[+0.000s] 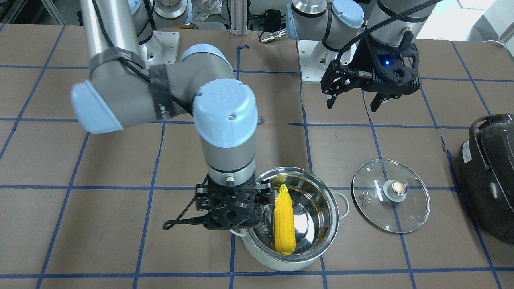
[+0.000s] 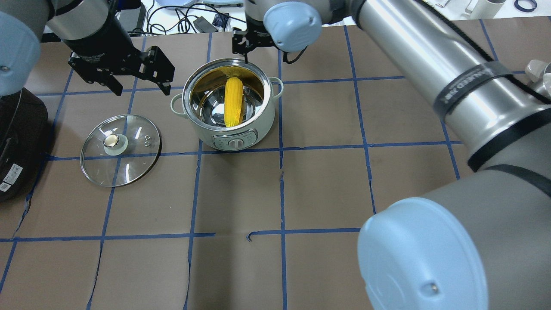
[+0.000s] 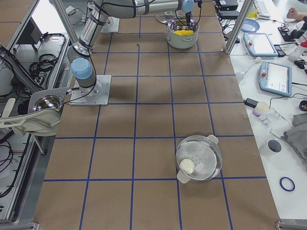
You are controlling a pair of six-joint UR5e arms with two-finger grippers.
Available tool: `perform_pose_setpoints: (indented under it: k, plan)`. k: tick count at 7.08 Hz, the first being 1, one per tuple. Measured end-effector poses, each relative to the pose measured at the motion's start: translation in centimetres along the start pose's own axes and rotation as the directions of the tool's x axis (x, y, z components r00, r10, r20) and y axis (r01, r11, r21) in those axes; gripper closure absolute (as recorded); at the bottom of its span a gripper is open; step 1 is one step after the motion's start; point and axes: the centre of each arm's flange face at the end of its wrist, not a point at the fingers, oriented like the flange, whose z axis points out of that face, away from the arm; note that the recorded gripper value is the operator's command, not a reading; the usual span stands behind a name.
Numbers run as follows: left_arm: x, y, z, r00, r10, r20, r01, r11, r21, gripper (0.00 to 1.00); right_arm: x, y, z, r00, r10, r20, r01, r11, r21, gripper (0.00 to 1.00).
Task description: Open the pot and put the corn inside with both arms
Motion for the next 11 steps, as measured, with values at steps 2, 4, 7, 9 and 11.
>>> perform_pose_setpoints:
  k: [2,4,7,9,11]
  plan:
    - [-0.1,0.0,-0.3,1.0,-0.002,0.001,0.002,1.0,0.006,0.0,13.1,2.6,-4.5,0.999,0.039,-0.028,-0.041,0.996,-0.076,0.0]
    - [-0.1,0.3,-0.7,1.0,-0.003,0.001,0.003,1.0,0.015,0.0,19.9,7.2,-11.1,0.997,0.051,-0.055,-0.054,0.997,-0.061,0.0]
    - [-0.6,0.2,-1.0,1.0,-0.012,0.001,0.012,1.0,0.019,0.0,18.5,13.0,-18.3,0.999,0.041,0.0,-0.041,0.998,-0.047,0.0]
    - [-1.1,0.3,-1.3,1.0,-0.023,0.002,0.023,0.999,0.024,0.0,17.0,14.1,-17.5,1.0,-0.007,0.015,0.008,0.998,-0.065,0.0]
    - [-1.1,0.5,-1.6,1.0,-0.023,0.001,0.023,0.999,0.029,0.0,17.3,14.8,-17.2,0.998,-0.053,-0.038,0.05,0.996,-0.072,0.03]
